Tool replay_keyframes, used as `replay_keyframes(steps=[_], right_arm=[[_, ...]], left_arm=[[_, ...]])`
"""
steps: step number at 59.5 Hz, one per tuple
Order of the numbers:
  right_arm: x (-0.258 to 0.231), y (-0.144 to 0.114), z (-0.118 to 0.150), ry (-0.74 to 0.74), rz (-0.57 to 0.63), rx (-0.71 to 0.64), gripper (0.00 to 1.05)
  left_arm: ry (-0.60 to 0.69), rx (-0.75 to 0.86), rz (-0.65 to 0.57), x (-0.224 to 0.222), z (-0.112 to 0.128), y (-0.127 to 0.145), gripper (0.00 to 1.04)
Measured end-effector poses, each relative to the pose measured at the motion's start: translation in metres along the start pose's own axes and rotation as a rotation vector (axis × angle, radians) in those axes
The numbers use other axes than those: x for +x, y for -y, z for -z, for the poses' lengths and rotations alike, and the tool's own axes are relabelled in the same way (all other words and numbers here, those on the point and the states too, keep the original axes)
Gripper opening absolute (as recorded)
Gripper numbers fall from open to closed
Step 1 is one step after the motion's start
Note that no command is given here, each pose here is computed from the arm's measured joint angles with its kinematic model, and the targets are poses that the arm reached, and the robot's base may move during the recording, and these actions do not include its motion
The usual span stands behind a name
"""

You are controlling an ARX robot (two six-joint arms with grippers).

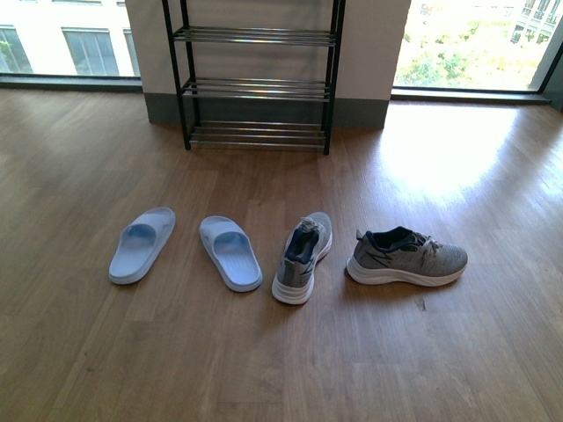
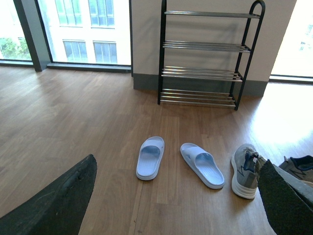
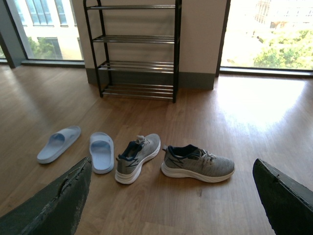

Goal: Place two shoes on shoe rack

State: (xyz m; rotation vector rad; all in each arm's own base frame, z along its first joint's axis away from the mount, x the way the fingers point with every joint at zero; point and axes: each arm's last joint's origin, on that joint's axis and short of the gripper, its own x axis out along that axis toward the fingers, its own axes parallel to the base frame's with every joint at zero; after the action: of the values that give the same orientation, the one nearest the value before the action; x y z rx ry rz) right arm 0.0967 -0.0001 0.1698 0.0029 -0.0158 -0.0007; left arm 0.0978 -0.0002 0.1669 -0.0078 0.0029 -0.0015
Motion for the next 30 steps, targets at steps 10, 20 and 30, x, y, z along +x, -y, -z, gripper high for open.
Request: replay_keyframes(steps=[10,20,30], right_arm=[[0.0,0.0,0.0,0.0,0.0,0.0,0.96],[0.0,0.0,0.0,0.0,0.0,0.0,0.96],[0.0,0.0001,0.0,0.0,0.002,0.0,0.96]], left_arm=[[0.0,0.0,0.0,0.0,0.0,0.0,0.95],[0.0,0.0,0.001,0.0,0.0,0.0,0.95],[0.0,0.0,0.0,0.0,0.0,0.0,0.95]])
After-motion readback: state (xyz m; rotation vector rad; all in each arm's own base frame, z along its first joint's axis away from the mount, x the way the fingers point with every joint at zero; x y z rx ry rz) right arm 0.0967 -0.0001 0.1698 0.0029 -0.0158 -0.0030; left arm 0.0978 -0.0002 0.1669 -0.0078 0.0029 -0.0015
